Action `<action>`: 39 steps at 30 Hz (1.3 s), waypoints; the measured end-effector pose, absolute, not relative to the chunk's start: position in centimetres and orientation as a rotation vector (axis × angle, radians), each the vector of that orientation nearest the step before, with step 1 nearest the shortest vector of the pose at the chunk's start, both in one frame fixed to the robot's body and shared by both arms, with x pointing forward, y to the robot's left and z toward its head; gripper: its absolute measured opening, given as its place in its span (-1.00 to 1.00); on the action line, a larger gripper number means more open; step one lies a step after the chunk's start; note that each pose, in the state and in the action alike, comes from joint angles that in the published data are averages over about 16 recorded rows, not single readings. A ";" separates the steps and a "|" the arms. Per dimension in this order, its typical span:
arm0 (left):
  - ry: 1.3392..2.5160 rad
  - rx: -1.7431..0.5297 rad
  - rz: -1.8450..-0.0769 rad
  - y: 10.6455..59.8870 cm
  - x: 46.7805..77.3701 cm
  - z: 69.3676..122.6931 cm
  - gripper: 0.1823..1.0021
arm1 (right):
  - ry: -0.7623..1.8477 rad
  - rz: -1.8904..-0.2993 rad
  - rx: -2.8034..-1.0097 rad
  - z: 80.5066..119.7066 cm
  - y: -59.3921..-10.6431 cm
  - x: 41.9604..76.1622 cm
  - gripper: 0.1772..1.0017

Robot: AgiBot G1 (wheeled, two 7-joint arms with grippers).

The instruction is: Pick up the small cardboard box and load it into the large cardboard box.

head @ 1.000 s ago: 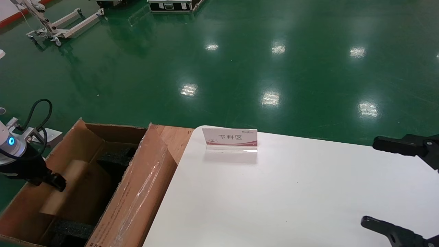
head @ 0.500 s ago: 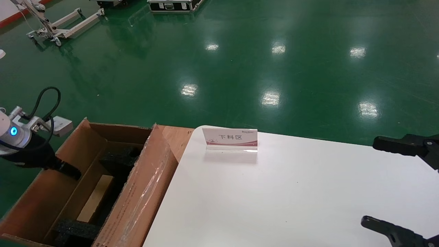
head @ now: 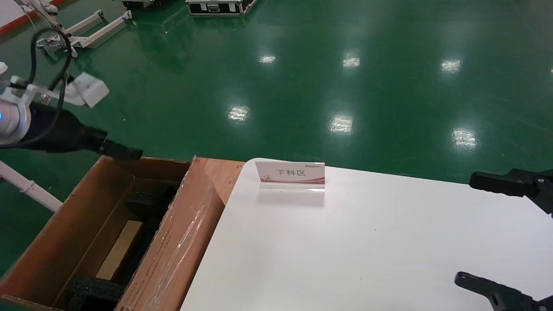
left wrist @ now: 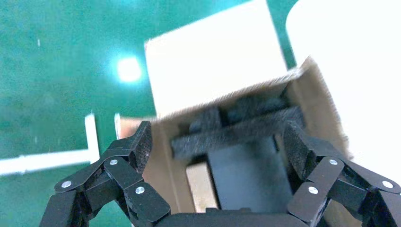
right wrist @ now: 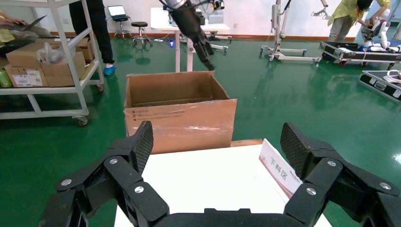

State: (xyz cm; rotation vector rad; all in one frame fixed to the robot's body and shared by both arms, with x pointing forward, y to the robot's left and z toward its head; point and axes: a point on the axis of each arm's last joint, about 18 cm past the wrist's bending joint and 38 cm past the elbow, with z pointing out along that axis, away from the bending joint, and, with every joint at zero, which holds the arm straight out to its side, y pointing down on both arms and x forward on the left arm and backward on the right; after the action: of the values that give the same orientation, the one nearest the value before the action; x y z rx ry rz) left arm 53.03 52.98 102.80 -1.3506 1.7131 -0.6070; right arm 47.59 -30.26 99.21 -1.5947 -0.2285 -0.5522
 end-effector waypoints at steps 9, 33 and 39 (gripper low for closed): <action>1.723 -1.231 -0.661 50.8 52.7 104.6 1.00 | -0.228 -0.552 -1.595 99.2 -30.3 47.6 1.00; 2.154 -0.742 -0.972 38.1 54.8 102.1 1.00 | -0.228 -0.553 -1.595 99.2 -30.3 47.6 1.00; 2.225 -0.574 -1.098 35.1 54.4 101.4 1.00 | -0.228 -0.553 -1.595 99.2 -30.3 47.6 1.00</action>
State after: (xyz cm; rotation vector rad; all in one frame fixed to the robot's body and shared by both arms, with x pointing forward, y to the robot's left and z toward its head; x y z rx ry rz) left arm 54.38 35.13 101.39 -0.5741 2.2249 -1.0976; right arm 47.60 -30.27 99.20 -1.5949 -0.2278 -0.5526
